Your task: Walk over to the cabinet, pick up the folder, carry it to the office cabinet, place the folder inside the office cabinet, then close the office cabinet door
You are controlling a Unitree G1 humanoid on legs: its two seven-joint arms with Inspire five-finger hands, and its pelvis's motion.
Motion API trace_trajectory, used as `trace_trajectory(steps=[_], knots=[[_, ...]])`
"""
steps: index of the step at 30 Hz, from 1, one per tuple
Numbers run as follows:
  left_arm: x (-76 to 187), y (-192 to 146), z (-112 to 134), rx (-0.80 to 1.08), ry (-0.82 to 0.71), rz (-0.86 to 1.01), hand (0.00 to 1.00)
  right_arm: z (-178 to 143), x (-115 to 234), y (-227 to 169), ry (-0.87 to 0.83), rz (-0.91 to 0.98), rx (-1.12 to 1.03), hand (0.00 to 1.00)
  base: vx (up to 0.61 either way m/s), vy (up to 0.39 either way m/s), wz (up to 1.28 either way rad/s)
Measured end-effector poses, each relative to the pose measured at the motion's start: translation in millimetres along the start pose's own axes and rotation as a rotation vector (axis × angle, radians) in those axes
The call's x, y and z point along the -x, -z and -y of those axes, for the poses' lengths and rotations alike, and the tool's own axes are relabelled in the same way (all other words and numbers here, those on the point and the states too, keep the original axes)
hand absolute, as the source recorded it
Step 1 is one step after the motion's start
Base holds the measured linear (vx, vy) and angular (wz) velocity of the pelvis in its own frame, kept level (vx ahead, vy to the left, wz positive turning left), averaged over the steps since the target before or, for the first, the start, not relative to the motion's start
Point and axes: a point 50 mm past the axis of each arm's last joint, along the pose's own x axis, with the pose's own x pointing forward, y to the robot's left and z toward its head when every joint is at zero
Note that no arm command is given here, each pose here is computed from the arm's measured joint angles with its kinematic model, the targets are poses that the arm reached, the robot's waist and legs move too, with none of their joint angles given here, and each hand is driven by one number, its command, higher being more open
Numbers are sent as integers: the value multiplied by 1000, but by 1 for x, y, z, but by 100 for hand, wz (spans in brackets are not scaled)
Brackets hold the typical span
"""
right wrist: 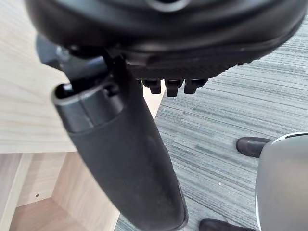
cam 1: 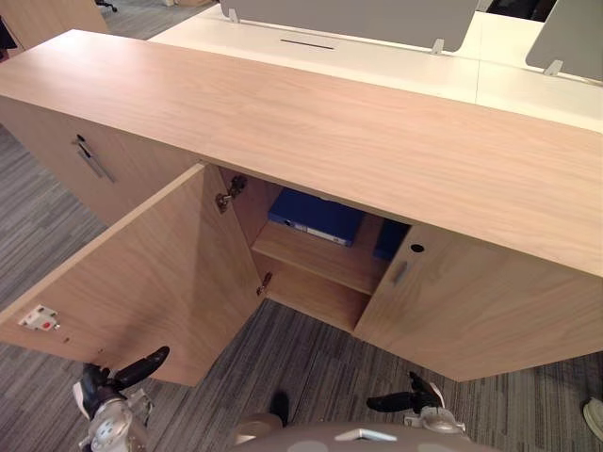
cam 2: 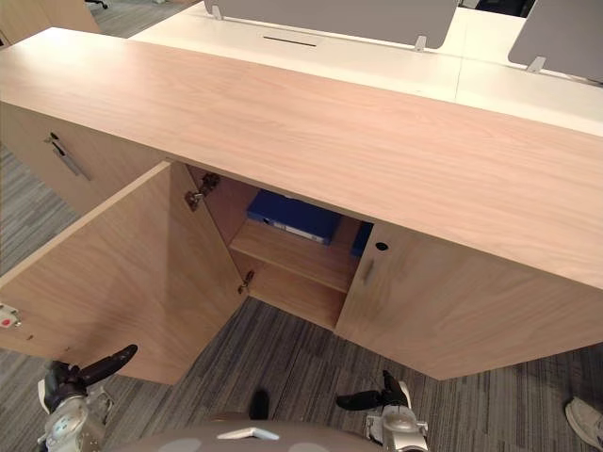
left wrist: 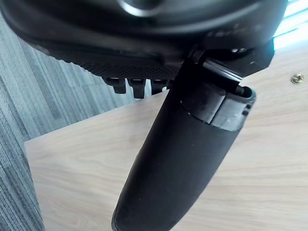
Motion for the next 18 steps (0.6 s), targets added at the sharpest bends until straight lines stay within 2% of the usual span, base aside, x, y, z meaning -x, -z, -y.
trace_trajectory(steps=[6, 11, 18], knots=[[1, 2, 1, -11, 6, -4, 100, -6, -1, -6, -14, 17, -6, 100, -51, 6, -3], [2, 3, 5, -36, 24, -5, 100, -4, 2, 5, -10, -13, -6, 100, -115, -4, -2], [7, 6, 18, -18, 67, -5, 100, -3, 2, 8, -7, -19, -7, 100, -101, -4, 5]])
